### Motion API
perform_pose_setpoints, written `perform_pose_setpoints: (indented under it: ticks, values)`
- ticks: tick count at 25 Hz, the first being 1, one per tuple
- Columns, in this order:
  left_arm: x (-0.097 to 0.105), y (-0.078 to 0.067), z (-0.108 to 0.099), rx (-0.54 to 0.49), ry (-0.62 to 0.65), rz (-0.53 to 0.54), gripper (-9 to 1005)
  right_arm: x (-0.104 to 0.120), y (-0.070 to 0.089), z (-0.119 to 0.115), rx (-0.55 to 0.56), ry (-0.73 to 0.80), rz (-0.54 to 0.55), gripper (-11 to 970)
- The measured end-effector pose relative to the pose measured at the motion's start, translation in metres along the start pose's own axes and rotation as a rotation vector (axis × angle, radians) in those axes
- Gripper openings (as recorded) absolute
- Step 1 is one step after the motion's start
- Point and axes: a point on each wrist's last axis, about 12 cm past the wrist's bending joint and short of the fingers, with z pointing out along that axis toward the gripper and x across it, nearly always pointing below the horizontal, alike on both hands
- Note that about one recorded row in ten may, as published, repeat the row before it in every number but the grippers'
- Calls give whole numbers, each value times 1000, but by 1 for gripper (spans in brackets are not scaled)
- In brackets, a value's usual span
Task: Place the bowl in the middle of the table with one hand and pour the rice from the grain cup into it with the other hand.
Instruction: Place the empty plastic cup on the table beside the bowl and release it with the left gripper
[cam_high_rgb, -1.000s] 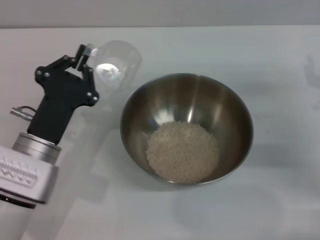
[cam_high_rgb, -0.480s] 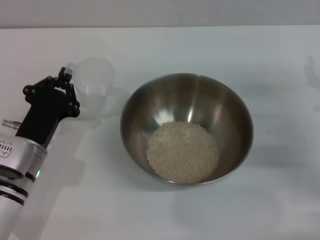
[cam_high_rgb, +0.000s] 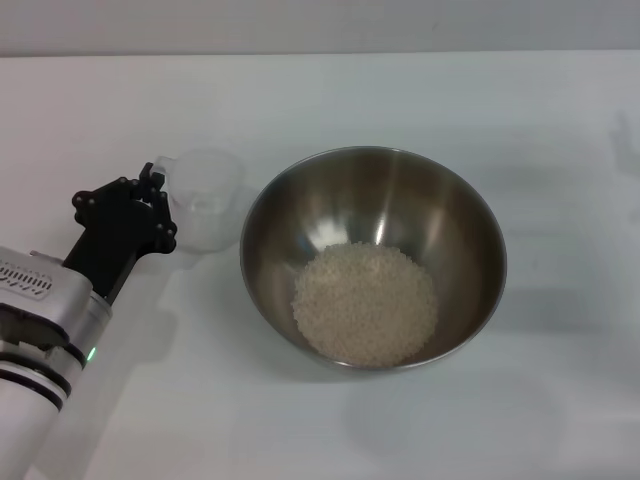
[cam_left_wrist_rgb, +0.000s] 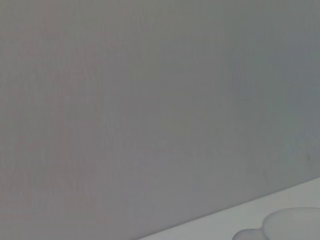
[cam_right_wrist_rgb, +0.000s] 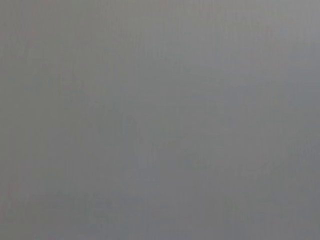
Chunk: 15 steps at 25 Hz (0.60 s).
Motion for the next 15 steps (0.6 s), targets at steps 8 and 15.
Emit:
perform_pose_setpoints:
  ticks: [8,15]
  values:
    - [5,2,3,11,52,-81,107,0,-1,-2,2,-1,-1,541]
    - [9,4,0,12,68,-109,110,-1,-2,-1,1,-4,-3,544]
